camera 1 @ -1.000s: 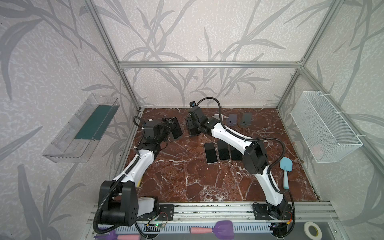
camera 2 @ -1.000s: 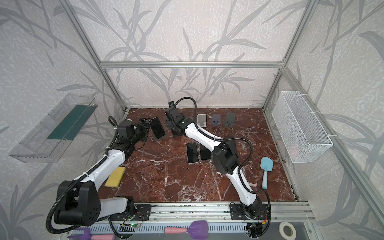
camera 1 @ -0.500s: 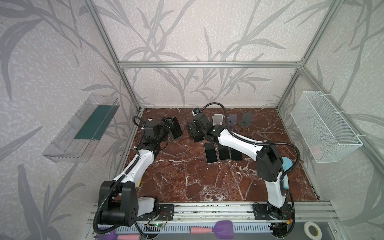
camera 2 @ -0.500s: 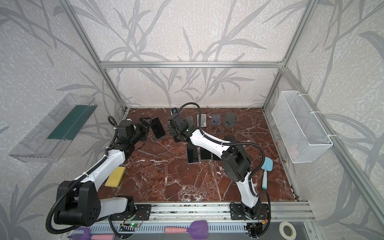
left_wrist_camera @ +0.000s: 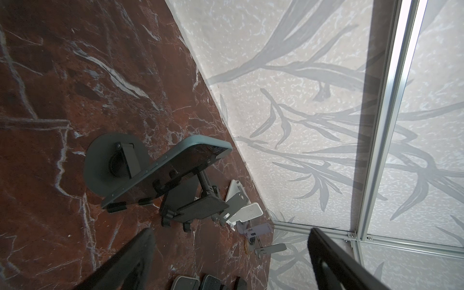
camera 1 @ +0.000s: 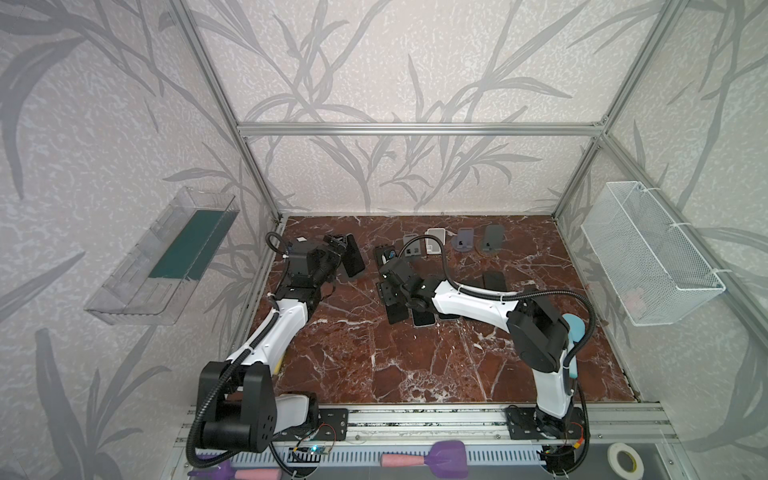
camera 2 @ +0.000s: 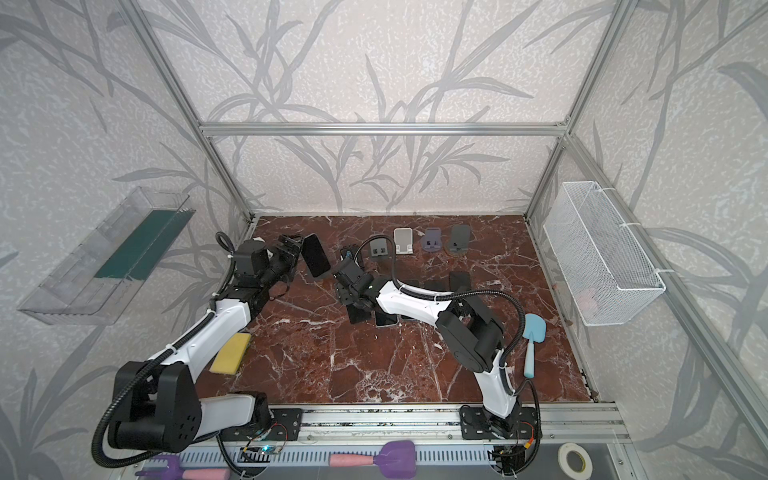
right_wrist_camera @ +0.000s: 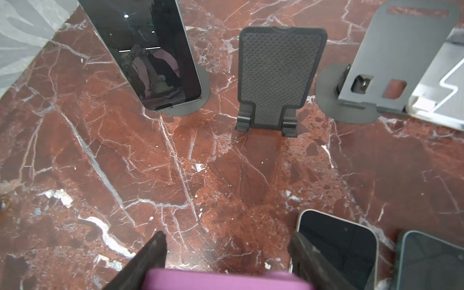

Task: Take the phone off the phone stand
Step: 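Carry the purple-framed phone nearer the robot over the lying phones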

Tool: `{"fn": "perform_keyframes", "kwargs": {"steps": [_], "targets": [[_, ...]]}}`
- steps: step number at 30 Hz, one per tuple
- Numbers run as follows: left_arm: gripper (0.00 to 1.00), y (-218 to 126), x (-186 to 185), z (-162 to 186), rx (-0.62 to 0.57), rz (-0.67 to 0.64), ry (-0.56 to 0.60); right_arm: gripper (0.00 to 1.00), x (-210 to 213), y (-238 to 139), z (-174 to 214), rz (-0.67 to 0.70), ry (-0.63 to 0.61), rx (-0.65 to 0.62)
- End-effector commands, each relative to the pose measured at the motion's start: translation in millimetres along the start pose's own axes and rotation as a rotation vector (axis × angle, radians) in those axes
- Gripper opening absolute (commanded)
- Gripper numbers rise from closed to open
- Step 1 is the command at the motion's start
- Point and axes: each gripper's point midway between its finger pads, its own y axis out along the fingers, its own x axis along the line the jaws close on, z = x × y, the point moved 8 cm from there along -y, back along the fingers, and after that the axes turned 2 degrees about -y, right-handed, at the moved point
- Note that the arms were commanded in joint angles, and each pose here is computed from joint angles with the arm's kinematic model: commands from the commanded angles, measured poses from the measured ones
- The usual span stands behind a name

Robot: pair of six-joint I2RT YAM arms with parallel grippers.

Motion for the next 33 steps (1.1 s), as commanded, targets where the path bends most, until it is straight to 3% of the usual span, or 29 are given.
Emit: {"fn": "perform_keyframes", "kwargs": {"steps": [1, 11, 33], "targets": [[0.95, 1, -8, -2, -0.001, 0.031, 0.002, 0.71, 3, -10, 2, -0.034, 0.063, 0.019], [0.95, 0, -8, 0, -0.004, 0.025, 0.008, 0.71, 5, 6, 18, -0.042, 0.087, 0.083], [0.95, 4, -5, 2, 0.006, 0.012, 0.012, 0.72, -6, 47, 42, 0.152, 0.094, 0.038]]}}
